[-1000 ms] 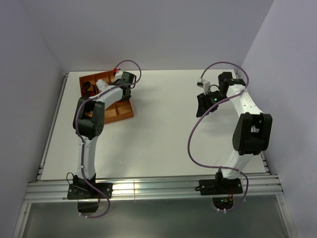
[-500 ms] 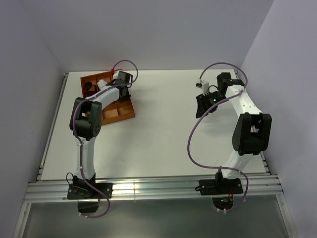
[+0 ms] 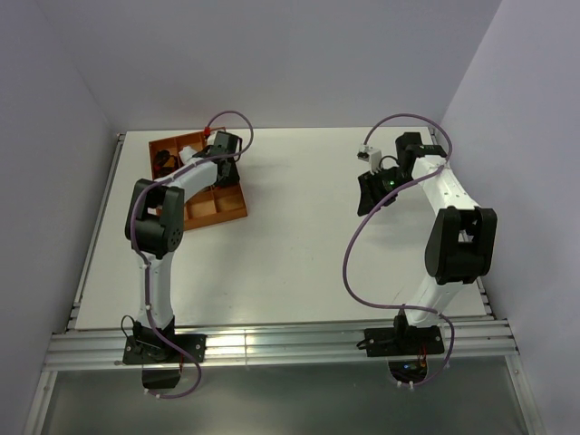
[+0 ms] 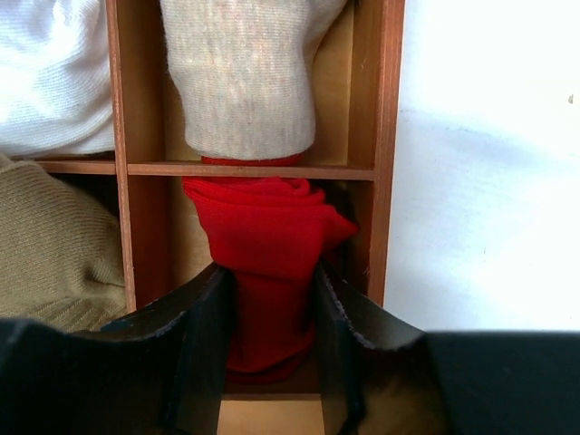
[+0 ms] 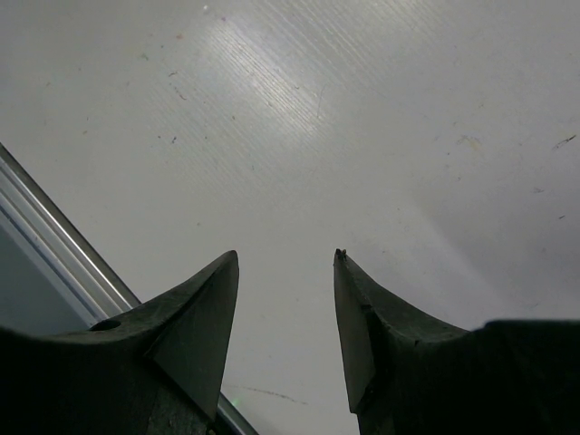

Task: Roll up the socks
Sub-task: Place the sock in the storage box, then reset both arms

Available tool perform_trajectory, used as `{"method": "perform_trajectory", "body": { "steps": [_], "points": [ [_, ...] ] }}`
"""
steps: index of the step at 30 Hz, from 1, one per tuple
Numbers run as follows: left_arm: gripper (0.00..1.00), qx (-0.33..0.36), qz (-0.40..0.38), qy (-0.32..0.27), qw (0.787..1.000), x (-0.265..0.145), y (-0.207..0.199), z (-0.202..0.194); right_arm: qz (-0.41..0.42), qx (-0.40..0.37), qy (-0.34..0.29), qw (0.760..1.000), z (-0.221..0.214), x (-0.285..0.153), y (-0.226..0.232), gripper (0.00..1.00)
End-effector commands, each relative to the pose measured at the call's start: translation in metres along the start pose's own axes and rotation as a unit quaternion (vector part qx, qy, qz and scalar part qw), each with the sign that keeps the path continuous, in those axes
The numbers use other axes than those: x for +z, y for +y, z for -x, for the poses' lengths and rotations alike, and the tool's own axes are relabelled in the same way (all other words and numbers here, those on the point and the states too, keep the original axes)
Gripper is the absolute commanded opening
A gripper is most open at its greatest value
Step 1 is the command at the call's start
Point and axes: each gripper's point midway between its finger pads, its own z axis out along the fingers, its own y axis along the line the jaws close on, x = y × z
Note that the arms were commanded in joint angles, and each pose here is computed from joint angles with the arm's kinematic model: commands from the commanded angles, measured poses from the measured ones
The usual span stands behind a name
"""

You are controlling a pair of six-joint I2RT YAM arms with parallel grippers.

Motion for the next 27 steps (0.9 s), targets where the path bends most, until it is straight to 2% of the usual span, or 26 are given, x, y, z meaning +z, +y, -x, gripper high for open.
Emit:
{"method": "perform_trajectory", "body": {
  "steps": [1, 20, 26, 27],
  "points": [
    [0.44, 0.019, -0.026, 0.018, 0.999, -0.025, -0.009, -0.003, -0.015, -0.019, -0.018, 1.0, 0.01, -0.008, 0.003, 0.54],
    [0.56, 0.026, -0.043, -0.032, 0.998, -0.064, -0.011, 0.037, -0.039, -0.028, -0.028, 0.998, 0.019, -0.013, -0.001, 0.54],
    [0.59, 0.014, -0.084, -0.063, 0.994, -0.112, -0.017, 0.065, -0.078, -0.038, -0.07, 0.994, 0.038, -0.031, -0.002, 0.57],
    [0.64, 0.009, -0.096, -0.077, 0.992, -0.129, -0.018, 0.074, -0.083, -0.035, -0.079, 0.993, 0.042, -0.035, -0.001, 0.57]
  ]
}}
